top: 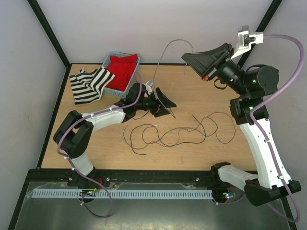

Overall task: Zip-tie the wires
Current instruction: Straighten the cable at the center of the board.

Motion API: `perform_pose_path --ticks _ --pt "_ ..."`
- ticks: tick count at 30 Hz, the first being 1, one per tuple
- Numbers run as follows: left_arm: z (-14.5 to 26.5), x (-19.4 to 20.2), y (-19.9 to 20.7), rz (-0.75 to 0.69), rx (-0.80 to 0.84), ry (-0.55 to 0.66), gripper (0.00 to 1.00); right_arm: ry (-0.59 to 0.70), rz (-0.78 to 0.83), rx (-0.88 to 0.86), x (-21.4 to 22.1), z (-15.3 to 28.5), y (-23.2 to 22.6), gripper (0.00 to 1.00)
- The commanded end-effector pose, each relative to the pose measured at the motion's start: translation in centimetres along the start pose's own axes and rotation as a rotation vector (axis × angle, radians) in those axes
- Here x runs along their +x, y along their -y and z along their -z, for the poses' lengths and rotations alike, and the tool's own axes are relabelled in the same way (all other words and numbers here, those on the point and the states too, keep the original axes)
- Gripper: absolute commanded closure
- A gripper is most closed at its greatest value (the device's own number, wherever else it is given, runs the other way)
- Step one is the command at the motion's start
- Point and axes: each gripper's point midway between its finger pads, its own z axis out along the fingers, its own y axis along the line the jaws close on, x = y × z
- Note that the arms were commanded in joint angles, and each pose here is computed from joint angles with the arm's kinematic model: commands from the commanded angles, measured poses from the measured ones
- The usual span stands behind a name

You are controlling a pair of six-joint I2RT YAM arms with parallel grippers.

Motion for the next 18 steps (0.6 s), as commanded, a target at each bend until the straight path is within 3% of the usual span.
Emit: perform_pose_path --ticks 1,8,16,18 --pt "-0.5 -0.3 2.9 -0.036 0.084 0.002 0.38 0.029 0.034 -0.023 -0.8 0.1 -1.0 1.00" --pt "0.2 -0.6 1.9 -0.047 0.070 0.017 0.75 0.032 0.063 0.045 -0.8 0.7 -0.2 1.00" --pt "3.9 -2.7 -0.7 -0.050 0.032 0.102 0.99 -0.027 0.103 0.275 1.1 2.5 4.0 1.00" --pt "5.3 -3.4 -1.9 -0.047 0.014 0.134 1.00 -0.032 0.117 0.342 1.6 3.4 5.1 1.00"
